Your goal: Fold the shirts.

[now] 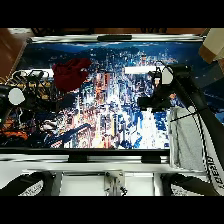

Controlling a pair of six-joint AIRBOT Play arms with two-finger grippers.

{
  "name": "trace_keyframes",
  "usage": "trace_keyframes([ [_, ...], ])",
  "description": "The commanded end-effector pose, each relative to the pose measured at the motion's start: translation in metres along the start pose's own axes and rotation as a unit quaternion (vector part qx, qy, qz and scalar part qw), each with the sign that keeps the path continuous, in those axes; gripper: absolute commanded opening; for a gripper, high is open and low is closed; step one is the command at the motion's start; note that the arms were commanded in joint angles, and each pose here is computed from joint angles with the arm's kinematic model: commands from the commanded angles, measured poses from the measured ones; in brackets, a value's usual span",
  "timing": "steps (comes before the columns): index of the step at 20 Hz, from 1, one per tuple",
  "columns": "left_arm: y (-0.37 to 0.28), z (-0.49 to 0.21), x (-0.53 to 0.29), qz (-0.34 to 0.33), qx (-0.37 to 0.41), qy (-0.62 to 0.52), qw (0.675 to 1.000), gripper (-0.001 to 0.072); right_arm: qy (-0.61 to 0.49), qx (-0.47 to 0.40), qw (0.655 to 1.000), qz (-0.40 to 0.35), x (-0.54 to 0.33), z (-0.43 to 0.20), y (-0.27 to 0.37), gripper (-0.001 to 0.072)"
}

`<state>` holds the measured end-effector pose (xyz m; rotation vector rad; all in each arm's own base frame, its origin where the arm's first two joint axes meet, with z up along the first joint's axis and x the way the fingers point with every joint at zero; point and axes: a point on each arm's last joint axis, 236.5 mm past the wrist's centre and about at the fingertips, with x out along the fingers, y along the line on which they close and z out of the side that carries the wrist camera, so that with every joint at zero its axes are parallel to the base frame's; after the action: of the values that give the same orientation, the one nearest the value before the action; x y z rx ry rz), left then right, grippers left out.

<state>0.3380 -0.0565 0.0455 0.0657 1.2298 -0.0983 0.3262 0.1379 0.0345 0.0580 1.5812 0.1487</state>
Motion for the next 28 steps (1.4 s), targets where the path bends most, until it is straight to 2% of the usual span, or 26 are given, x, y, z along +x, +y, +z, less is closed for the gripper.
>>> trace_keyframes([
  [1, 0.0, 0.0, 0.0, 0.0, 0.0, 0.001, 1.0, 0.0712, 0.0, -0.001, 1.0, 0.0, 0.0, 0.0, 0.0, 0.0573],
  [14, 0.0, 0.0, 0.0, 0.0, 0.0, 0.001, 1.0, 0.0713, -0.001, 0.0, 1.0, 0.001, 0.0, 0.001, 0.001, 0.0573],
  [17, -0.003, 0.011, 0.001, -0.006, -0.029, -0.023, 0.999, 0.0713, -0.018, 0.004, 1.0, 0.018, 0.0, 0.008, 0.009, 0.0572],
  [19, -0.007, 0.029, -0.001, -0.019, -0.063, -0.06, 0.996, 0.0713, -0.01, 0.004, 1.0, 0.016, 0.0, 0.005, 0.008, 0.0573],
  [21, -0.027, 0.033, -0.003, -0.064, -0.105, -0.064, 0.99, 0.0713, -0.003, 0.003, 1.0, 0.02, 0.0, 0.002, 0.01, 0.0573],
  [23, -0.044, 0.045, -0.007, -0.1, -0.089, -0.086, 0.987, 0.0713, 0.008, -0.016, 1.0, 0.018, 0.0, -0.004, 0.009, 0.0572],
  [24, -0.048, 0.056, -0.01, -0.11, -0.076, -0.11, 0.985, 0.0675, 0.015, -0.021, 1.0, 0.016, 0.0, -0.007, 0.008, 0.0572],
  [25, -0.046, 0.071, -0.01, -0.108, -0.074, -0.134, 0.982, 0.0558, 0.019, -0.029, 0.999, 0.016, 0.0, -0.009, 0.008, 0.0572],
  [27, -0.029, 0.103, -0.001, -0.092, -0.085, -0.152, 0.98, 0.0561, 0.03, -0.033, 0.999, 0.012, -0.001, -0.014, 0.006, 0.0572],
  [28, -0.017, 0.121, 0.01, -0.083, -0.088, -0.148, 0.982, 0.0611, 0.038, -0.033, 0.999, 0.011, -0.001, -0.018, 0.005, 0.0572],
])
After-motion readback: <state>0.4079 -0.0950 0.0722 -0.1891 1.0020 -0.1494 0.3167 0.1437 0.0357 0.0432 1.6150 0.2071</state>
